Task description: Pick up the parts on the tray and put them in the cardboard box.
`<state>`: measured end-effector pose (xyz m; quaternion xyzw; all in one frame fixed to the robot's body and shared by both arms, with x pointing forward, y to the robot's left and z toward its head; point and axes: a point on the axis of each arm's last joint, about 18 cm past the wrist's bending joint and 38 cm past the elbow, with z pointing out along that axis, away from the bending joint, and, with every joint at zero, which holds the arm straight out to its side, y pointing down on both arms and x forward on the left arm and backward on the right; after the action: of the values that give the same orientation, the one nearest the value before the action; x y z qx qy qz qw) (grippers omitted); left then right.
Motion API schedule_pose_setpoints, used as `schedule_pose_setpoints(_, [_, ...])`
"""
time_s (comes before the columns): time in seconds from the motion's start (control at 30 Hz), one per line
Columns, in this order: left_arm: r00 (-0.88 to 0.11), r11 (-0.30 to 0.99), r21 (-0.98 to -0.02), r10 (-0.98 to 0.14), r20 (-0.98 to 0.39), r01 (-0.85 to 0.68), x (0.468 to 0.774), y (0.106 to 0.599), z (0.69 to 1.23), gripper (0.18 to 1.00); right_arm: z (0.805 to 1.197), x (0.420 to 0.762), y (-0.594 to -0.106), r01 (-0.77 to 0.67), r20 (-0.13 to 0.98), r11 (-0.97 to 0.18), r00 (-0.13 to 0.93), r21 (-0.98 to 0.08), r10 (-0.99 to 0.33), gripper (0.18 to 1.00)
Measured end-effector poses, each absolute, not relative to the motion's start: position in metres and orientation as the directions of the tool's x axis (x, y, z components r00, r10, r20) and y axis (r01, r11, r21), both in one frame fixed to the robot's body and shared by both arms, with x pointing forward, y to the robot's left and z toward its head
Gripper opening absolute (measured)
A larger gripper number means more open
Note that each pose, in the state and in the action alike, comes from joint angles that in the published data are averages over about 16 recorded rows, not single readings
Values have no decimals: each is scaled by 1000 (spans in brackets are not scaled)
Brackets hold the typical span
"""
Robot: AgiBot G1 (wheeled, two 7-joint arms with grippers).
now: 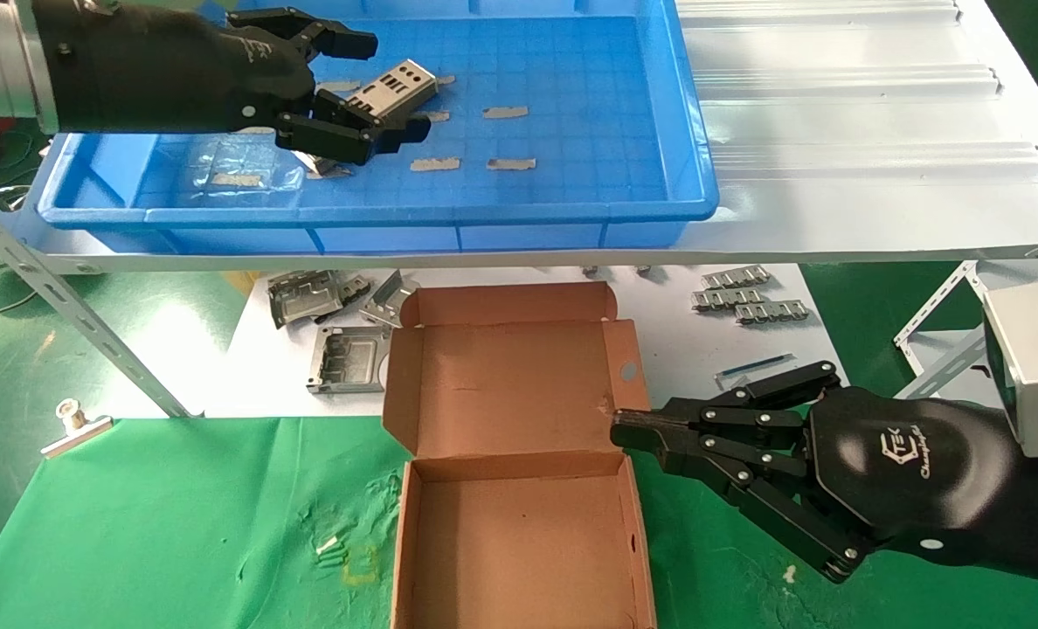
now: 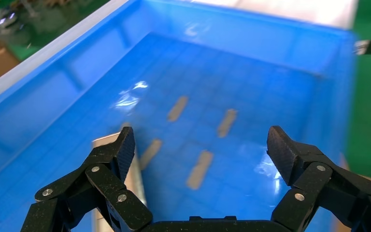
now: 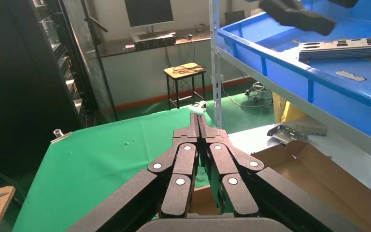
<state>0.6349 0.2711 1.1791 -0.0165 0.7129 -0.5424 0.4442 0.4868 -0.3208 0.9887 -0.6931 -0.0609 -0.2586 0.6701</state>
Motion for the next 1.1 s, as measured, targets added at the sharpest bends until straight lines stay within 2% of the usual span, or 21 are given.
schedule_pose_setpoints(0.4, [-510,459,-819,-642,-573,344,676,264,1200,1001,989,487,-321,431,440,-94,859,-897,-262,195])
schedule_pose_setpoints(0.73, [-461,455,-840,-702,-543,296,692,260,1202,1001,989,487,-321,431,440,-94,859,-897,-262,237])
schedule_pose_setpoints(1.1, [-482,413,-869,-723,-495,272,695,257,1198,1001,989,487,-321,431,440,-94,859,-897,-262,390])
